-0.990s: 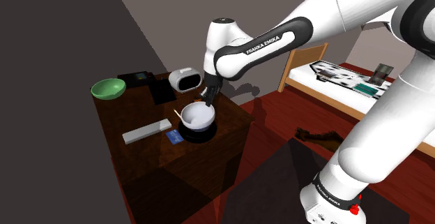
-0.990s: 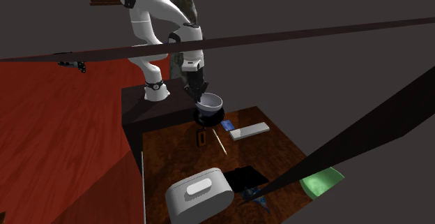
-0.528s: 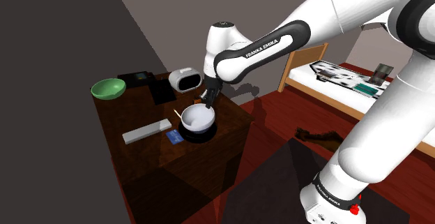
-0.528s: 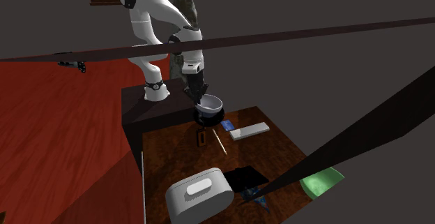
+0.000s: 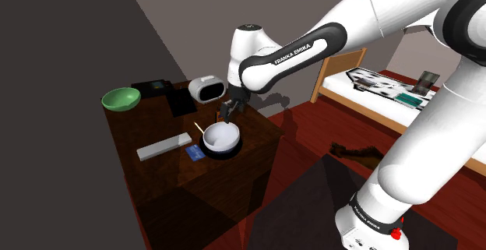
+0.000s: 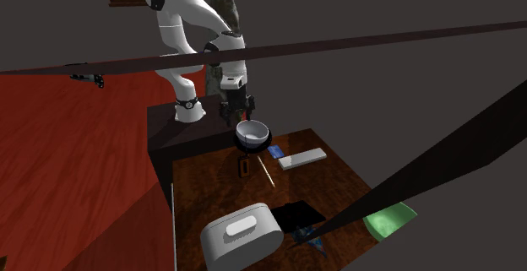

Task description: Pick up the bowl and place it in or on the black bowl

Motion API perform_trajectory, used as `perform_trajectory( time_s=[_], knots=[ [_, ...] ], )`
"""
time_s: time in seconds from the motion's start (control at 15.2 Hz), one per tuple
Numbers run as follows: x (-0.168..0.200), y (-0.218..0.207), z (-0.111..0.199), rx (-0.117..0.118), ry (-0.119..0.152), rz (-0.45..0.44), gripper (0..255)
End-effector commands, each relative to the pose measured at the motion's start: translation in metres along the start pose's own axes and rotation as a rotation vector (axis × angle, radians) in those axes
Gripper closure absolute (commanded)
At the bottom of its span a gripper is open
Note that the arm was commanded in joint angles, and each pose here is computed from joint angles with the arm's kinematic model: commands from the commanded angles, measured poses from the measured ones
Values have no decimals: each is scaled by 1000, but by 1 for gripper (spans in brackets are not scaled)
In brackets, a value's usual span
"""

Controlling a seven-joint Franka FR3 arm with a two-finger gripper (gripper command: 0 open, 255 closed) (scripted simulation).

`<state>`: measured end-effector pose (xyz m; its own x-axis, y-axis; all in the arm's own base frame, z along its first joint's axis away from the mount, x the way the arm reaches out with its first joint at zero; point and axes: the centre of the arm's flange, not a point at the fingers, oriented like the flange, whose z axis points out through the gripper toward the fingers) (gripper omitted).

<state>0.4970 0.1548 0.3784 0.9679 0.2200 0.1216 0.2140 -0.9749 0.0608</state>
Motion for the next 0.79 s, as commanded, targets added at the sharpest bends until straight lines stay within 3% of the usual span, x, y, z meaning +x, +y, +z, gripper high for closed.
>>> perform_trajectory(
  time_s=[0.0,0.2,0.73],
  knots=[
    [0,0,-13,0,0,0,0],
    [0,0,-50,0,0,0,0],
    [0,0,-50,0,0,0,0]
  ],
)
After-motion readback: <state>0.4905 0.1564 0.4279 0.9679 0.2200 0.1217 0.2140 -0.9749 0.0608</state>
